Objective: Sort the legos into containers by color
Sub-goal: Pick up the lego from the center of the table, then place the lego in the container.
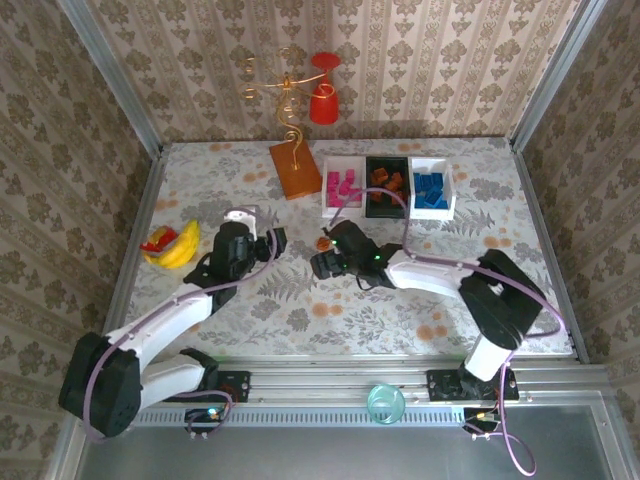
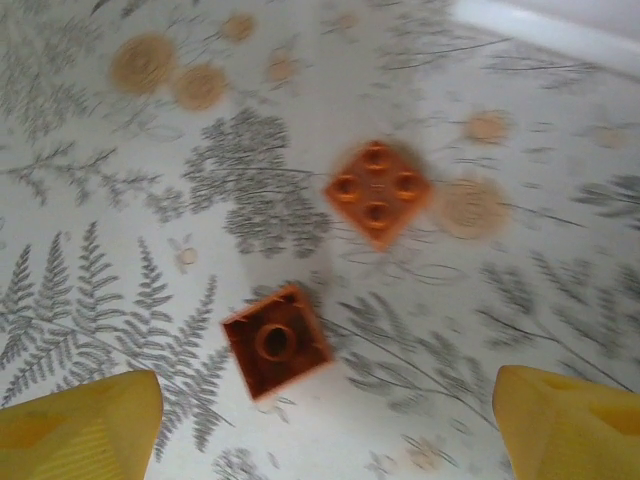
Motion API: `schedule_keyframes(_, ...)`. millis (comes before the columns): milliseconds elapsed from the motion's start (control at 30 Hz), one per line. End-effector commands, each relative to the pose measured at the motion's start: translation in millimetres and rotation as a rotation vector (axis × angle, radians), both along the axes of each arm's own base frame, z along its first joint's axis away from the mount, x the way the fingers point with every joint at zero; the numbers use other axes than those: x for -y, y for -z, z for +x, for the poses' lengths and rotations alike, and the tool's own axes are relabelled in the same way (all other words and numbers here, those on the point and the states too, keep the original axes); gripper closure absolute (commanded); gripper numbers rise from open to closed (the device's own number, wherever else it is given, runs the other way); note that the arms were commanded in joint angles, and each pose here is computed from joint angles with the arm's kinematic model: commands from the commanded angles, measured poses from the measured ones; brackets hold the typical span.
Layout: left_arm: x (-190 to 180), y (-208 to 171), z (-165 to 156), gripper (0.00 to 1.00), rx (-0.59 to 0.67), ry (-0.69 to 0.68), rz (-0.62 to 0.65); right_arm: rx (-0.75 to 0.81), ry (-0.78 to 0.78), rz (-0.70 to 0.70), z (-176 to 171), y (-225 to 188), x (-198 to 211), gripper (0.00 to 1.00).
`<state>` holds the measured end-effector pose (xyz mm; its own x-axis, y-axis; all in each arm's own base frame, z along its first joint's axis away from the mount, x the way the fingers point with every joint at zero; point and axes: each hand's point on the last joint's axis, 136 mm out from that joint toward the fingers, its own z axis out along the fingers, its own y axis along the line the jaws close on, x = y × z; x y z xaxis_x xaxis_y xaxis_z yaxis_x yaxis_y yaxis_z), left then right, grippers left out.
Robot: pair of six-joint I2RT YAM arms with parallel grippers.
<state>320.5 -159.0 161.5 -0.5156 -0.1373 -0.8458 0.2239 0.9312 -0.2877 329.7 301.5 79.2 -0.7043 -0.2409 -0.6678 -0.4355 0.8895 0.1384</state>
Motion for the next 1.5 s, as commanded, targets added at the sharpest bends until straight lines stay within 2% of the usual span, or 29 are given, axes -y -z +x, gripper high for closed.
schedule_keyframes(0,-25,14,-10,0.25,-0.053,-0.077,0.000,-0.023,-0.113,-0.053,-1,14,-20,0.15)
schedule_keyframes(133,-44,21,-19,0.24,-0.063,-0.121,-0.016,-0.035,-0.168,-0.120,8,34,-32,0.18)
schedule_keyframes(333,-55,33,-36,0.23,-0.082,-0.134,-0.035,-0.038,-0.221,-0.226,17,60,-35,0.21)
schedule_keyframes(433,-58,36,-41,0.23,-0.085,-0.141,-0.040,-0.063,-0.236,-0.255,14,69,-33,0.30)
schedule_keyframes(600,-61,38,-46,0.23,-0.082,-0.146,-0.046,-0.075,-0.251,-0.251,2,71,-31,0.49)
schedule_keyframes(733,-58,37,-47,0.23,-0.086,-0.133,-0.062,-0.061,-0.248,-0.236,-3,58,-29,0.62)
schedule_keyframes(1000,-40,23,-46,0.23,-0.068,-0.071,-0.142,0.055,-0.191,-0.106,1,-14,-14,0.67)
schedule_keyframes(1100,-31,18,-46,0.23,-0.060,-0.045,-0.159,0.094,-0.085,-0.063,24,-39,13,0.66)
schedule_keyframes(1233,-14,12,-47,0.23,-0.052,0.005,-0.148,0.107,0.157,0.001,75,-58,73,0.65)
schedule_keyframes(1300,-6,9,-48,0.23,-0.049,0.028,-0.141,0.106,0.270,0.018,102,-58,103,0.65)
schedule_keyframes(1467,8,5,-49,0.23,-0.046,0.067,-0.110,0.097,0.430,-0.001,158,-47,152,0.65)
